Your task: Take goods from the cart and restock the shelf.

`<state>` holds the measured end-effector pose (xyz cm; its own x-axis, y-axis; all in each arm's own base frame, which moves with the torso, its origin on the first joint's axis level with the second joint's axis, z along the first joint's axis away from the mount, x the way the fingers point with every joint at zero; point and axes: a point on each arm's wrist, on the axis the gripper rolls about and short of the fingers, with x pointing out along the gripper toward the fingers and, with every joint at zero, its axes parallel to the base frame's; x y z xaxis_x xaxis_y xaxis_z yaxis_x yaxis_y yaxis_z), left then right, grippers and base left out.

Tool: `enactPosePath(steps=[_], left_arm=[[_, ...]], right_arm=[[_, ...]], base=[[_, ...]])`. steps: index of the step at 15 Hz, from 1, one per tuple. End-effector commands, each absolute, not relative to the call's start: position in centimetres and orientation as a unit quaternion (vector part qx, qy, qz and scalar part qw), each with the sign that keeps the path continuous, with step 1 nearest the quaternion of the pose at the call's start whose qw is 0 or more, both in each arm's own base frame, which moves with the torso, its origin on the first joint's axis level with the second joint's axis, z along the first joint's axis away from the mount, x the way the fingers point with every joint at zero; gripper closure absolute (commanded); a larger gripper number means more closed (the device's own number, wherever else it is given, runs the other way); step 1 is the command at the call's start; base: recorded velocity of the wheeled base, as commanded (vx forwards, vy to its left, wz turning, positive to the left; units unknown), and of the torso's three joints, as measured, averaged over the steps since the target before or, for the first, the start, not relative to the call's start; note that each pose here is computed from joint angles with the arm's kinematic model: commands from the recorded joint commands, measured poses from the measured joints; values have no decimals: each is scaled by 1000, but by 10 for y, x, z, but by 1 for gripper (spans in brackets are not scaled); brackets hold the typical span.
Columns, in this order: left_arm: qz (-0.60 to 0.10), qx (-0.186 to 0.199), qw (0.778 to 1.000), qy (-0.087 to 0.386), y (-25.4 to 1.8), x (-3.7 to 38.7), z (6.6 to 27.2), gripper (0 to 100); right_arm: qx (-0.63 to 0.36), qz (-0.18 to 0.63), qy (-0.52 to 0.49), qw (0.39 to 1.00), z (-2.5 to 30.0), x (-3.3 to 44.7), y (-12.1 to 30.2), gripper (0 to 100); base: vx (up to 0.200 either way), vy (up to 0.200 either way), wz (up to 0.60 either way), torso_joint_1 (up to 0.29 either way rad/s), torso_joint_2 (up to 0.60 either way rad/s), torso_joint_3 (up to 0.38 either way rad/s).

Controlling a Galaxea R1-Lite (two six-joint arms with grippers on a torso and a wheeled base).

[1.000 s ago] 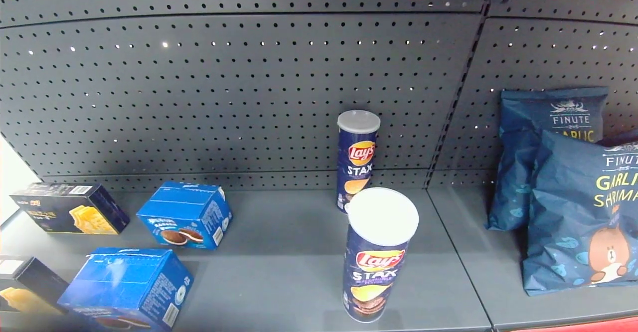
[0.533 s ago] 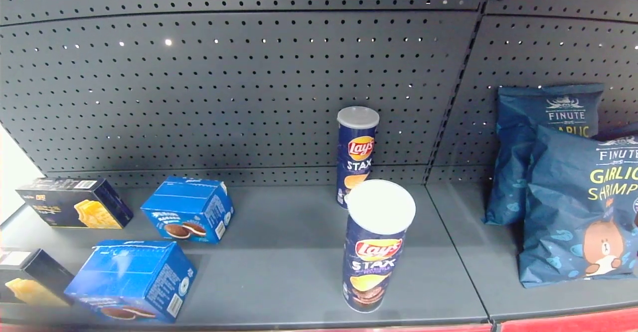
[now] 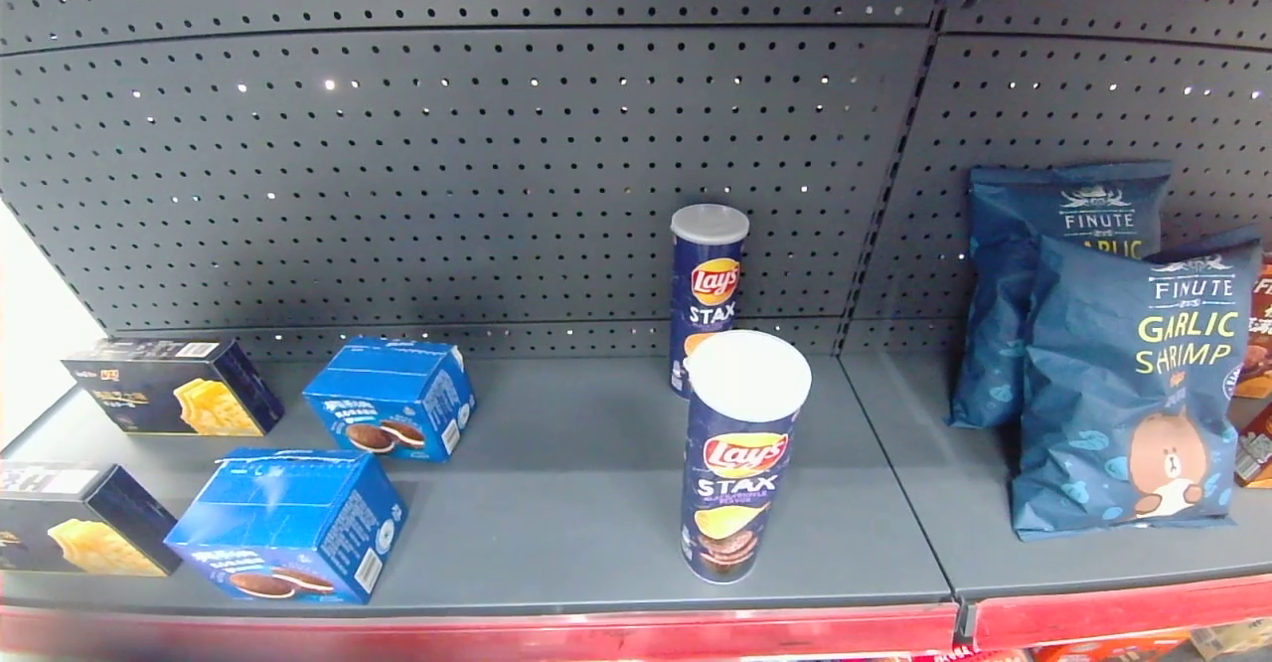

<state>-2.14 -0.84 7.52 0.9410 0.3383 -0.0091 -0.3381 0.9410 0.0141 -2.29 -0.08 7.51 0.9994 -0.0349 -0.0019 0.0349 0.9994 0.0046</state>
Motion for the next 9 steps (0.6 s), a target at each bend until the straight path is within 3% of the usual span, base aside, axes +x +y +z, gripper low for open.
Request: enactPosePath(steps=[1,9], left_arm=[[172,7,985,6,-8,-21,75,0],[171,7,985,6,-8,-21,75,0]], right_arm=[[2,-18,2,1000,75,-23,-1,0],[2,-18,1,1000,75,-23,-1,0]], base=[[0,0,0,0,0,0],[0,0,0,0,0,0]])
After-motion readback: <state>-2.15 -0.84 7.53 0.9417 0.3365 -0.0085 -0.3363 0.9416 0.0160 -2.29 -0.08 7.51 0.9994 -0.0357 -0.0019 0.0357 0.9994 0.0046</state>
